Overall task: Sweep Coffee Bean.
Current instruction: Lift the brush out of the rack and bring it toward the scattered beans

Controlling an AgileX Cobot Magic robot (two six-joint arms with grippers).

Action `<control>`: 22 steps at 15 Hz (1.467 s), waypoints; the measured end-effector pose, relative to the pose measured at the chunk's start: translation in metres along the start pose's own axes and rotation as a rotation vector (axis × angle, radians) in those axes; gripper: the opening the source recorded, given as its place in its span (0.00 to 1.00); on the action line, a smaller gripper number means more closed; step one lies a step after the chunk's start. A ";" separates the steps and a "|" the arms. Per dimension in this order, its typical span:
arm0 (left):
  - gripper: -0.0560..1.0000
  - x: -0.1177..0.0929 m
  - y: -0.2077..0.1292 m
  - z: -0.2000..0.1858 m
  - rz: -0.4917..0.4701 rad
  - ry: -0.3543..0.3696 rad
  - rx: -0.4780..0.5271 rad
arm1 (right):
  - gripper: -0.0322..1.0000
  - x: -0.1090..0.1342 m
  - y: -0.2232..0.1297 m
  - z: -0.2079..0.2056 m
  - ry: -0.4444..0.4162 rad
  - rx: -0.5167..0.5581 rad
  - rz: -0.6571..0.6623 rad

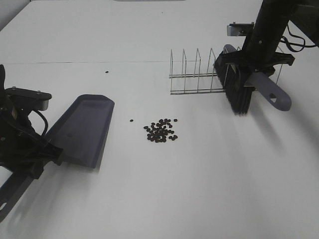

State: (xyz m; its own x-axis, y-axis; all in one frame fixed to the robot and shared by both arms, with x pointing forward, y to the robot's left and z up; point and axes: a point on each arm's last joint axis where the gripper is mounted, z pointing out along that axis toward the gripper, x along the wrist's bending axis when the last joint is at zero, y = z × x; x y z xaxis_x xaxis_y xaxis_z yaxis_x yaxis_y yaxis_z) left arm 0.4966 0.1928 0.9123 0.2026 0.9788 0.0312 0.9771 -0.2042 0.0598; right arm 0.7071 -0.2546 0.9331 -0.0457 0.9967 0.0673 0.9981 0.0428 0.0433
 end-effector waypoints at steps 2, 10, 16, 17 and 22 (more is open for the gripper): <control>0.35 0.001 0.001 0.000 0.017 0.011 -0.015 | 0.32 0.002 -0.016 -0.033 0.003 -0.033 0.005; 0.35 0.000 0.007 0.025 0.026 0.024 -0.006 | 0.32 0.061 -0.085 -0.102 -0.150 -0.119 -0.074; 0.35 -0.001 0.009 0.038 0.052 0.035 0.021 | 0.32 0.066 -0.123 -0.047 -0.282 0.033 -0.021; 0.35 -0.001 0.009 0.038 0.052 0.035 0.021 | 0.32 0.063 -0.125 -0.041 -0.297 0.032 -0.013; 0.35 -0.010 0.008 0.040 0.124 0.053 0.016 | 0.32 0.056 -0.119 -0.031 -0.376 -0.026 -0.022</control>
State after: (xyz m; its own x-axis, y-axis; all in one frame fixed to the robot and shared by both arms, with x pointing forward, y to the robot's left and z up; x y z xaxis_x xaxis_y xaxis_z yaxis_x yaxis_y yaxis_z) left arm 0.5046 0.1823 0.8730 0.3184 0.9437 0.0897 0.9458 -0.3226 0.0368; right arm 0.5843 -0.2060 0.9629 -0.0442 0.9514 -0.3048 0.9955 0.0674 0.0660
